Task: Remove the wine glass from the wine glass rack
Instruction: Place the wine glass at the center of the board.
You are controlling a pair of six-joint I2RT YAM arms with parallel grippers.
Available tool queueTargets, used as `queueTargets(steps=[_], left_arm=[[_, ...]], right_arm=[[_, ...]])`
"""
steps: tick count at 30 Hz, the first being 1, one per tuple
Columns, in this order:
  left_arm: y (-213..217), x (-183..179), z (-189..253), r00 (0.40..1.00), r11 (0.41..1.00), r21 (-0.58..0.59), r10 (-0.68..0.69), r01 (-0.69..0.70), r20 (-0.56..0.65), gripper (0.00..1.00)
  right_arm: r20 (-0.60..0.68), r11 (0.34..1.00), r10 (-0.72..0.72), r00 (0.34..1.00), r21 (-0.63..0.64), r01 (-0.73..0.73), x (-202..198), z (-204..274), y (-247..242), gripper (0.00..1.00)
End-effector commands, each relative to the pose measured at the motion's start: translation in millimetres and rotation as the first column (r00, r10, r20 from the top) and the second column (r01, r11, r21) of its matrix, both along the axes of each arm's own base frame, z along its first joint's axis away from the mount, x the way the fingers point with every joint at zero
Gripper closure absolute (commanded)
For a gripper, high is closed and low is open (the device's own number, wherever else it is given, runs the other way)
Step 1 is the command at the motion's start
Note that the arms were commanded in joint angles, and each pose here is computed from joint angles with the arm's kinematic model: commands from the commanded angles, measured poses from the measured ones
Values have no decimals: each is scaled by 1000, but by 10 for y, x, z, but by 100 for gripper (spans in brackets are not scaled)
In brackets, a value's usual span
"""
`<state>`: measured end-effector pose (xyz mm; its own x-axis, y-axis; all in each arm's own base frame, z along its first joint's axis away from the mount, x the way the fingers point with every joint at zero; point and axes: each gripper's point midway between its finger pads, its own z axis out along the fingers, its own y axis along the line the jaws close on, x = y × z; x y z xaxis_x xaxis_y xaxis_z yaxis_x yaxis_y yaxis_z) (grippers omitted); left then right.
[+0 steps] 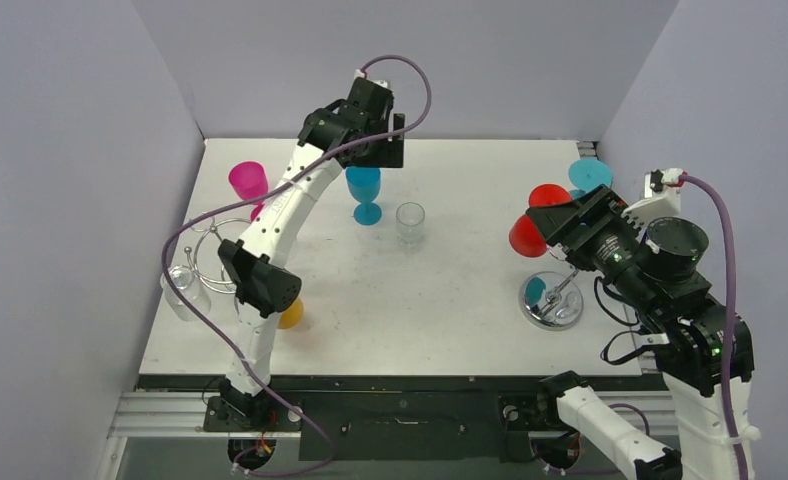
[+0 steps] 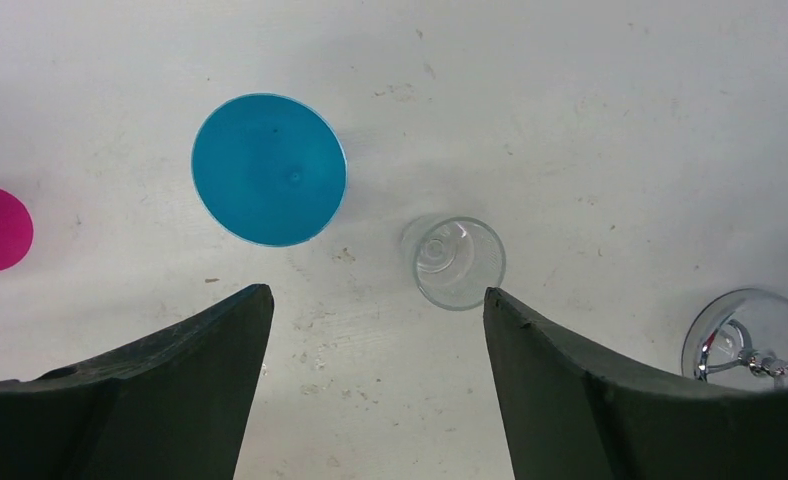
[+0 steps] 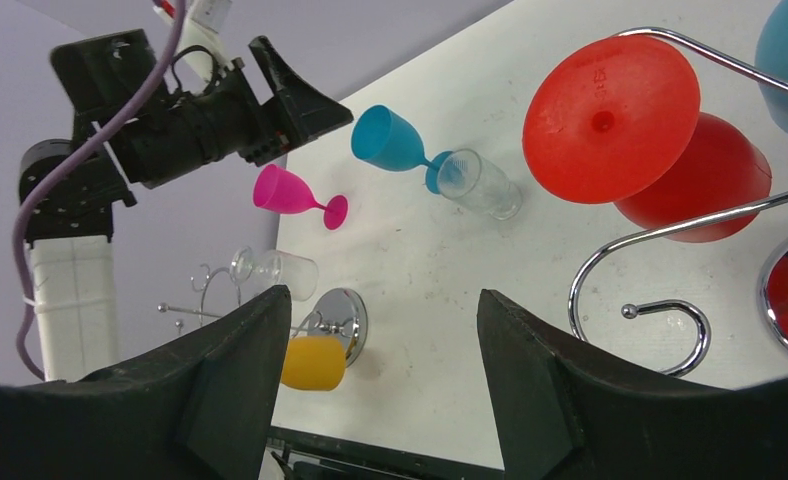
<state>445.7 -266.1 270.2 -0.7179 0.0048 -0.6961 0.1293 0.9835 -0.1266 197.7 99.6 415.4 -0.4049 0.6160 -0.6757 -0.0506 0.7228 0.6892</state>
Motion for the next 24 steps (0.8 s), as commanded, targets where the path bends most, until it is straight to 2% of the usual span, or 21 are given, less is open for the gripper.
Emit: queueTargets(steps=[1,10,20,24], left_arm=[[-1,-193,679,991,996,-82,-27,38,131,25],[-54,-540,1132,974,985,-139,-70,101,214,20],[-96,-1074,1491,947,962,-191,-136,197,291,16],[-90,-1318,1513,938,952,-193,-171,236,302,14]], right_arm=[[2,999,-13,1000,-30,13,-28,-39,-50,36],[20,994,-83,996,-70,85,-116,10,-240,36],[47,937,-301,952,-168,305,-222,111,-748,33],[80,900,-385,919,-188,393,-168,301,-912,32]])
